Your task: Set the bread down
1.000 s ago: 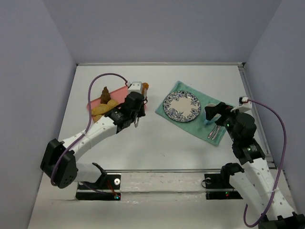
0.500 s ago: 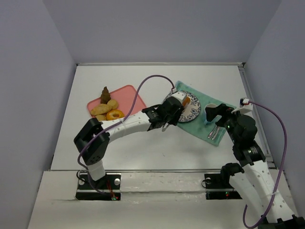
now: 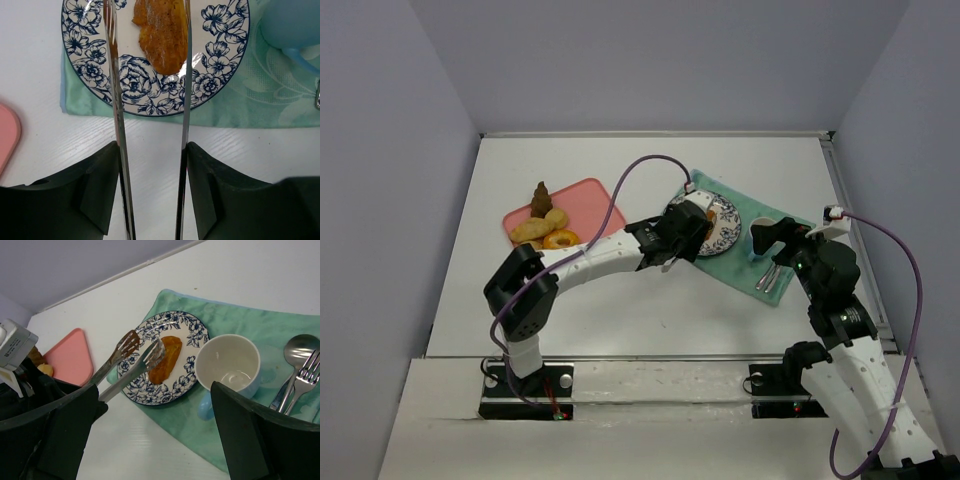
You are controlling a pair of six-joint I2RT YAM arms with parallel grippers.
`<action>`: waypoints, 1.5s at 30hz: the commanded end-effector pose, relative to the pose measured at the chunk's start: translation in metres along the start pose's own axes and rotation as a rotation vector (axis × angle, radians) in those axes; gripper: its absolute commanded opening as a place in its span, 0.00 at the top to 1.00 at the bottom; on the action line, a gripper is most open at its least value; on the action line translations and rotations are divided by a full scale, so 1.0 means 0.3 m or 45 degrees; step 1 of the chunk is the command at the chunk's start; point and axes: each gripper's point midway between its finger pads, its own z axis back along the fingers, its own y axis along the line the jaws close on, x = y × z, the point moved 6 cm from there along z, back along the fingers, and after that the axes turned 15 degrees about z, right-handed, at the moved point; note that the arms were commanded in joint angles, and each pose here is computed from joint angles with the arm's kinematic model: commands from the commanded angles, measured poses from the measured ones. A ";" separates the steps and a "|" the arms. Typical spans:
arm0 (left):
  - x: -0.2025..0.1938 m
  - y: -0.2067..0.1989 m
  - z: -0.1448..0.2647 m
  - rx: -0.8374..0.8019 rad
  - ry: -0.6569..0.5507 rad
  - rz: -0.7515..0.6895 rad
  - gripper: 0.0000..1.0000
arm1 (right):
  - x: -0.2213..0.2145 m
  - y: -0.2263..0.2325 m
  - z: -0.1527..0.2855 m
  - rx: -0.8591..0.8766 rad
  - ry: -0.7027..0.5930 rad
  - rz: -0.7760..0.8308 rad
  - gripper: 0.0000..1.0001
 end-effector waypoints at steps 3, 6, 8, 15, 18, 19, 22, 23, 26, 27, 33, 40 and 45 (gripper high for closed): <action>0.150 0.019 0.168 0.006 -0.237 0.060 0.39 | 0.027 0.012 -0.001 0.032 -0.051 -0.003 0.01; 0.160 0.084 0.239 0.063 -0.299 0.133 0.39 | 0.027 0.015 -0.002 0.041 -0.047 -0.003 0.01; 0.145 0.131 0.287 0.098 -0.316 0.170 0.38 | 0.029 0.015 -0.001 0.042 -0.049 0.001 0.01; 0.076 0.395 0.366 0.412 -0.350 0.406 0.37 | 0.031 0.014 0.000 0.039 -0.054 0.003 0.01; 0.106 0.554 0.394 0.538 -0.416 0.508 0.37 | 0.033 0.016 -0.003 0.041 -0.055 0.002 0.01; 0.130 0.620 0.412 0.584 -0.455 0.566 0.37 | 0.032 0.015 -0.006 0.038 -0.052 0.003 0.01; 0.138 0.715 0.423 0.650 -0.462 0.559 0.34 | 0.026 0.012 -0.016 0.027 -0.036 0.004 0.01; 0.131 0.733 0.418 0.668 -0.450 0.554 0.33 | 0.026 0.011 -0.019 0.022 -0.034 0.004 0.01; 0.126 0.796 0.384 0.741 -0.419 0.558 0.31 | 0.022 0.011 -0.030 0.021 -0.024 0.004 0.01; 0.127 0.798 0.373 0.748 -0.408 0.552 0.31 | 0.019 0.011 -0.034 0.020 -0.020 0.003 0.01; 0.138 0.862 0.343 0.764 -0.390 0.592 0.35 | 0.012 0.014 -0.046 0.030 0.000 0.006 0.01; 0.252 0.760 0.302 0.379 -0.527 0.613 0.35 | 0.015 0.014 -0.047 0.027 -0.006 0.007 0.01; 0.349 0.718 0.212 0.272 -0.568 0.608 0.35 | 0.013 0.011 -0.042 0.022 -0.011 0.007 0.01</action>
